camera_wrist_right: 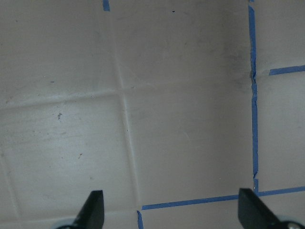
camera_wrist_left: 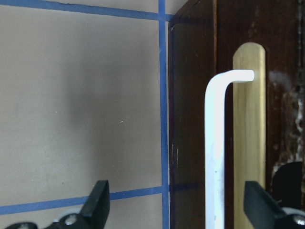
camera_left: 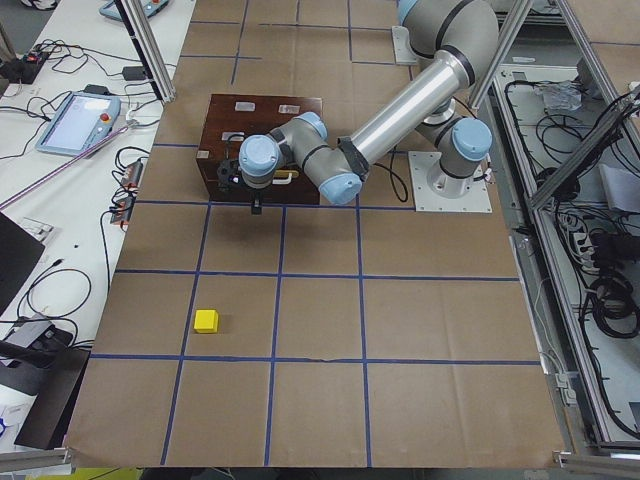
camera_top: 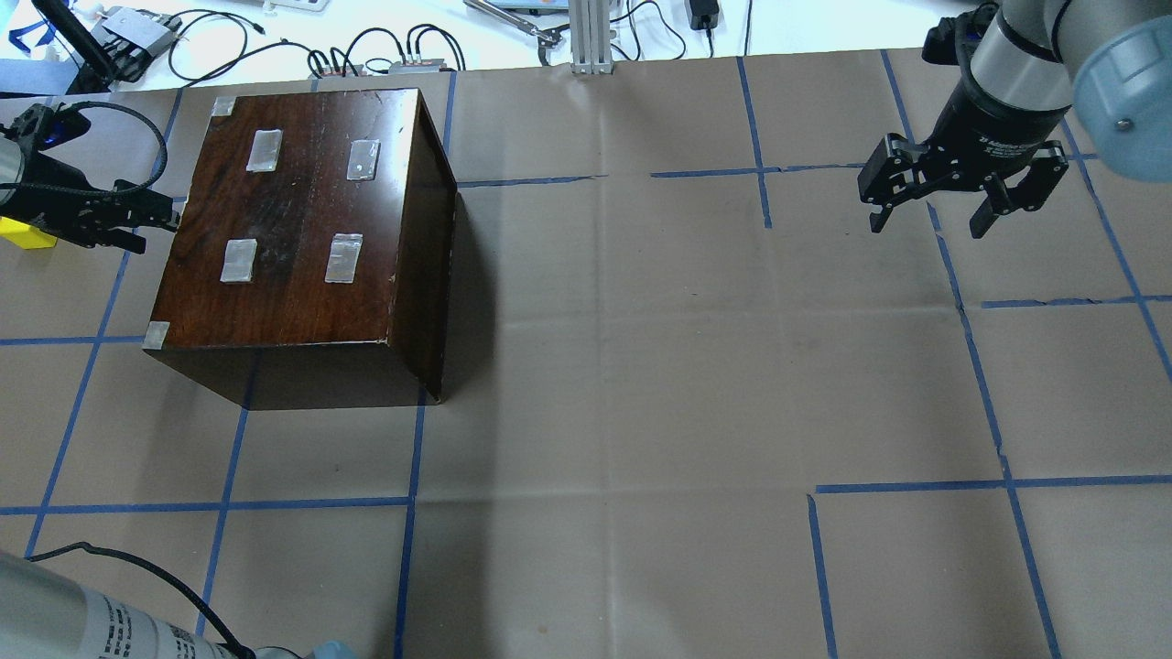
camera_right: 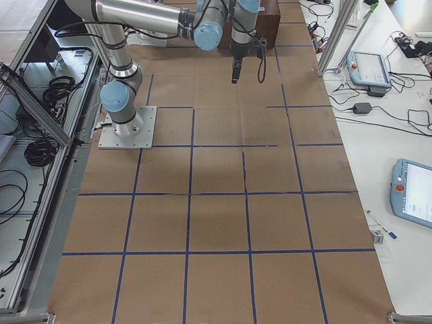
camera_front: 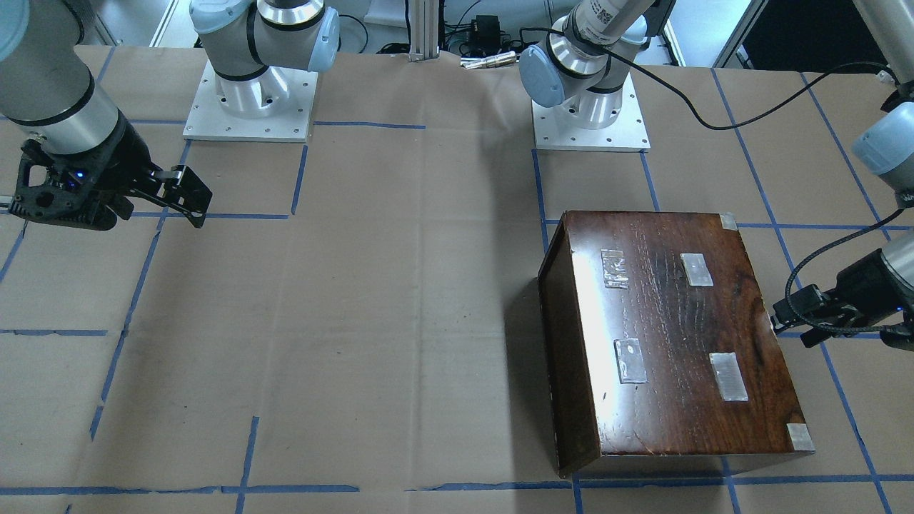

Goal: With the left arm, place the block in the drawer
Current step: 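Close the left gripper on the white drawer handle, then pull the drawer outward from the cabinet with the left gripper, then release the handle and move the left gripper over the yellow cube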

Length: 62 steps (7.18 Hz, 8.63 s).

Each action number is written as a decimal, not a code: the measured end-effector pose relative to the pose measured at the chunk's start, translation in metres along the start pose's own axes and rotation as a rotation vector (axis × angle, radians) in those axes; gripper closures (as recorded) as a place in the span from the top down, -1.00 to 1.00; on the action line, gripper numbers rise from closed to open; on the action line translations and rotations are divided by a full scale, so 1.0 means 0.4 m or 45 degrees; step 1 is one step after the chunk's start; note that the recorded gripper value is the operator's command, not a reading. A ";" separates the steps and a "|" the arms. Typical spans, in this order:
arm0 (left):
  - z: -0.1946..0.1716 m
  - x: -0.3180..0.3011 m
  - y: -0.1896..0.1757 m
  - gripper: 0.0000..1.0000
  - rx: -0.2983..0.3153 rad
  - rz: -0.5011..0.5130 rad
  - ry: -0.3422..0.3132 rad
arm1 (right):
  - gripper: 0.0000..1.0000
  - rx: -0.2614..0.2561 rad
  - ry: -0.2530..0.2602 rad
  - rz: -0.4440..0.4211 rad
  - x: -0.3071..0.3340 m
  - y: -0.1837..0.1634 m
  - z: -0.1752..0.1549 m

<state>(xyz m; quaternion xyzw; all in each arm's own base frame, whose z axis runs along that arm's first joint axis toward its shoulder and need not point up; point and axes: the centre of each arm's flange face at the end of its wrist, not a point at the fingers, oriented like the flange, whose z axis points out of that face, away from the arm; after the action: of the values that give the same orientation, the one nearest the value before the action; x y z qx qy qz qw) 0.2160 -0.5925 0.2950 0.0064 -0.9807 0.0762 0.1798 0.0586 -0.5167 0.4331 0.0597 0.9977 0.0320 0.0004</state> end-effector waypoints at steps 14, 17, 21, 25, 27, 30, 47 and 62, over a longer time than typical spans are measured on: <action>0.001 -0.086 -0.004 0.98 -0.003 -0.041 -0.010 | 1.00 -0.001 0.000 0.000 0.000 -0.001 0.001; -0.022 -0.110 -0.021 0.98 0.007 -0.049 -0.020 | 1.00 -0.001 0.000 0.000 0.000 0.000 0.001; -0.036 -0.153 -0.014 0.98 0.013 -0.062 -0.028 | 1.00 -0.001 0.000 0.000 0.000 0.000 0.001; -0.052 -0.204 -0.014 0.98 0.002 -0.061 -0.068 | 1.00 -0.001 0.000 0.000 0.000 0.000 0.001; -0.062 -0.219 -0.015 0.98 -0.022 -0.059 -0.118 | 1.00 -0.001 0.000 0.000 0.000 -0.001 0.001; -0.078 -0.230 -0.021 0.98 -0.036 -0.055 -0.162 | 1.00 0.000 0.000 0.000 0.000 0.000 0.000; -0.290 -0.311 -0.085 0.98 0.037 -0.066 -0.324 | 1.00 -0.001 0.000 0.000 0.000 0.000 0.001; -0.020 -0.780 -0.279 0.97 -0.038 -0.017 -0.344 | 1.00 0.000 0.000 0.000 0.000 0.000 0.000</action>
<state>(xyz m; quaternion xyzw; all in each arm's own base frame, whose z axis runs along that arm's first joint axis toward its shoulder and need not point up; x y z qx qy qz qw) 0.5148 -0.7063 0.2084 0.0204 -0.9970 0.0588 0.0467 0.0586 -0.5168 0.4329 0.0597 0.9977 0.0322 0.0004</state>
